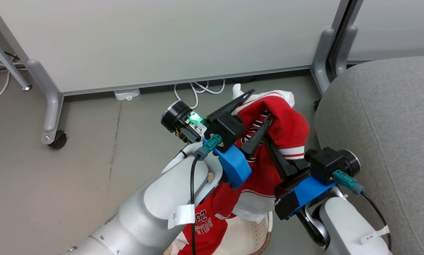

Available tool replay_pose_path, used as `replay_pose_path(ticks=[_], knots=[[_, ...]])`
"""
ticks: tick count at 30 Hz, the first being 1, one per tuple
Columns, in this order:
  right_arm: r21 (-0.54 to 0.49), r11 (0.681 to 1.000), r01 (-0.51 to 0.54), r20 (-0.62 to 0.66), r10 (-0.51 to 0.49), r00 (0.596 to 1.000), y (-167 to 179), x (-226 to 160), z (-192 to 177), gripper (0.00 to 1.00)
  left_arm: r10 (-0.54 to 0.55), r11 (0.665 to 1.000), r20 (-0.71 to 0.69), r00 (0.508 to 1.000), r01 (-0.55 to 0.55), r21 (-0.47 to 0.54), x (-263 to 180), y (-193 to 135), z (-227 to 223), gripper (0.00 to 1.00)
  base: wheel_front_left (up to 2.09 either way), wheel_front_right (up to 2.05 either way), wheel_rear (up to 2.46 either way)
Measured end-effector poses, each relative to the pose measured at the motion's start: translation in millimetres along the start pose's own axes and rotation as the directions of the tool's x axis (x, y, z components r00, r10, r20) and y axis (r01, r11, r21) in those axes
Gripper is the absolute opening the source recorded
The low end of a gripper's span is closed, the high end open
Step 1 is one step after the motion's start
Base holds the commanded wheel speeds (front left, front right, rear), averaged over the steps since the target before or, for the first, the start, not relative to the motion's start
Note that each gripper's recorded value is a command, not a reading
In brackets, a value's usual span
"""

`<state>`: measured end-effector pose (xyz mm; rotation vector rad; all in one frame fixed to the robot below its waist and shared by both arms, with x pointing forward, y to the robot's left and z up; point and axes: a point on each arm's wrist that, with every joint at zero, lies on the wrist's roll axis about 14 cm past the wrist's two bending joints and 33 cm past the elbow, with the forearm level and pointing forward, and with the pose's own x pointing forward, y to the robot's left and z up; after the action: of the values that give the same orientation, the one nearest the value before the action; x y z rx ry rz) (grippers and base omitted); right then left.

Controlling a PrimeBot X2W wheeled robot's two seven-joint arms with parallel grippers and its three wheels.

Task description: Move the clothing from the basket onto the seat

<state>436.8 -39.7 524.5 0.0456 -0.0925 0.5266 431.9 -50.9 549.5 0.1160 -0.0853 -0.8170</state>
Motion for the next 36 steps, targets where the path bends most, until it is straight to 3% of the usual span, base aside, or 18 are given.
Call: replay_pose_path(ticks=[10,20,28,36], knots=[[0.002,0.999,0.048,0.003,-0.048,0.999,-16.6,-5.6,0.3,0.0,-0.017,1.0,-0.01,1.0,0.017,-0.006,8.2,-4.0,-7.0,1.0,0.0,0.0,0.0],[-0.011,0.984,0.177,0.017,-0.177,0.984,-62.6,-23.4,4.8,0.0,-0.089,0.995,-0.008,0.996,0.089,-0.034,24.9,-24.5,-16.0,1.0,0.0,0.0,0.0],[-0.032,0.947,0.321,0.034,-0.32,0.947,-108.7,-53.5,11.9,0.0,-0.179,0.982,-0.009,0.984,0.178,-0.06,39.7,-53.8,-27.1,1.0,0.0,0.0,0.0],[-0.055,0.88,0.471,0.043,-0.469,0.882,-151.4,-97.6,17.5,0.0,-0.282,0.956,-0.002,0.959,0.281,-0.083,53.4,-88.8,-35.0,1.0,0.0,0.0,0.0]])
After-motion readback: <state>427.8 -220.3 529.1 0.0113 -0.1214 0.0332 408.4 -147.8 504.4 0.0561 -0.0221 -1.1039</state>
